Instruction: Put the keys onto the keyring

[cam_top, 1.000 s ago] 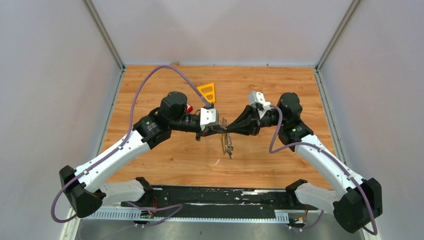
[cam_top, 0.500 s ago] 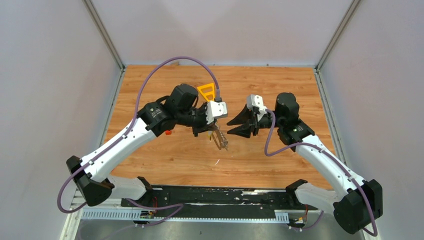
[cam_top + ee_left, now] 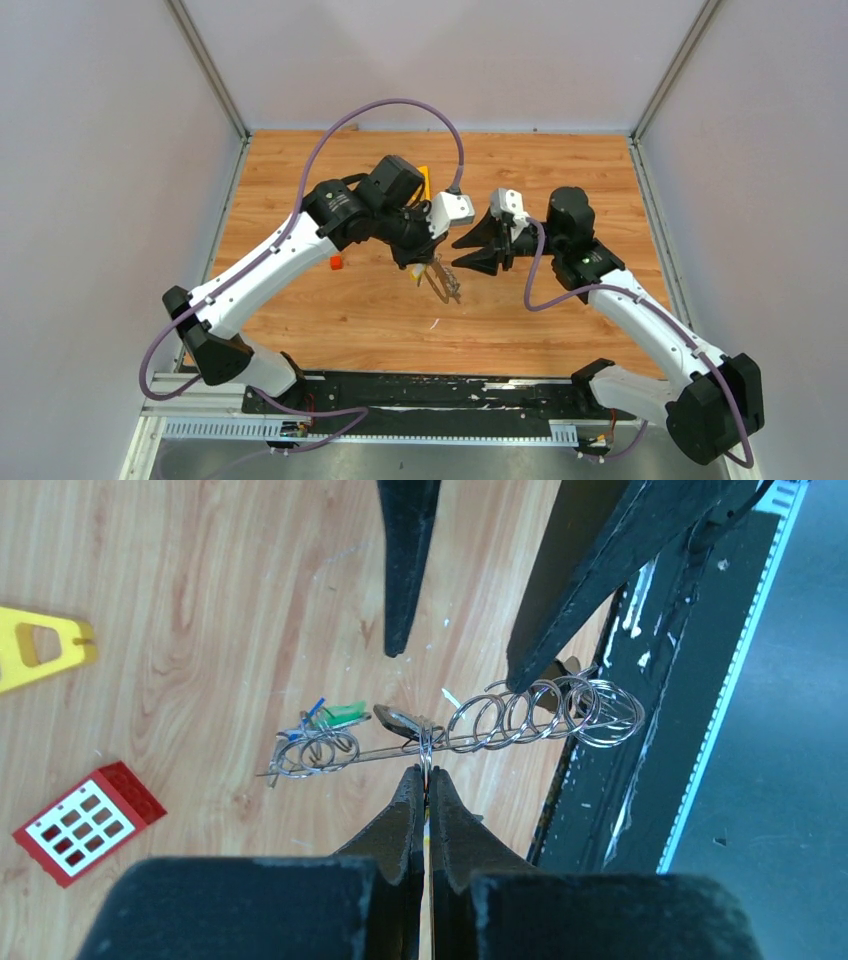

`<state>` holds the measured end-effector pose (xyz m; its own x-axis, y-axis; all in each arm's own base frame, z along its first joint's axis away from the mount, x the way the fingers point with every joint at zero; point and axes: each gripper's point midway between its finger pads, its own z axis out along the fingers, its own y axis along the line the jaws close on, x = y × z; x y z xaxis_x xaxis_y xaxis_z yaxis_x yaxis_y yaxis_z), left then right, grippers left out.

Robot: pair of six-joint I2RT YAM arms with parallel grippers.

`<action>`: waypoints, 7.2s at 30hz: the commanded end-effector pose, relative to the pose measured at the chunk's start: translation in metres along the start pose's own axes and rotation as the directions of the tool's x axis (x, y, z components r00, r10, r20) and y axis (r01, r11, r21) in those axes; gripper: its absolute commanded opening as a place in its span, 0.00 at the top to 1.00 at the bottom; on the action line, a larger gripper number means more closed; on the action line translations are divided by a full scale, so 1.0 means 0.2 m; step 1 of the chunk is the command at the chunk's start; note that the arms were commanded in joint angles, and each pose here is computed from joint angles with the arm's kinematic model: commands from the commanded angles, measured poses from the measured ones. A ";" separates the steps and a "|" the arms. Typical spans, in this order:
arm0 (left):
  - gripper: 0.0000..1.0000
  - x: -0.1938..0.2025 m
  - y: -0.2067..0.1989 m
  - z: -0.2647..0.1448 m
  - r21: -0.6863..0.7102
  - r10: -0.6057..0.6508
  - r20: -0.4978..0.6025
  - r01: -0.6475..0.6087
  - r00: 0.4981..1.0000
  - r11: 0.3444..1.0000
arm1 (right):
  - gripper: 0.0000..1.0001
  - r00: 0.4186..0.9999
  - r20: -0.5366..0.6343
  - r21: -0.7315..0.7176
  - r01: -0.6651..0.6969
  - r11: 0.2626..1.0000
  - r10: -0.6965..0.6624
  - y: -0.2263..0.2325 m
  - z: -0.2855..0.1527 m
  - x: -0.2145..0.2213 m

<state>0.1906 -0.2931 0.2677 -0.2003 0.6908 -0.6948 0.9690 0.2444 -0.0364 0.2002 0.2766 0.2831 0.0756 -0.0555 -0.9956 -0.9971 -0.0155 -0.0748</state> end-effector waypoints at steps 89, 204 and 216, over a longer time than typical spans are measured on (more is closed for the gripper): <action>0.58 -0.16 -0.14 -0.16 -0.002 0.174 0.247 -0.179 0.953 0.984 | 1.00 0.996 0.081 -0.132 -0.013 0.991 0.023 0.12 0.04 -0.16; 0.72 -0.34 -0.21 -0.09 0.009 0.323 0.550 -0.393 0.770 0.920 | 1.00 0.989 0.145 -0.067 -0.022 0.998 0.031 0.08 -0.07 -0.27; 0.84 -0.33 -0.23 -0.07 0.043 0.296 0.559 -0.384 0.774 0.922 | 1.00 0.989 0.144 -0.060 -0.022 0.998 0.031 0.07 -0.07 -0.27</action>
<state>0.1653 -0.3325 0.3068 0.2009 0.3001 -0.9325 0.9792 -0.0337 0.2001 0.1801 0.2678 0.3203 -0.0359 0.0566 -0.9978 -0.9947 -0.0988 0.0301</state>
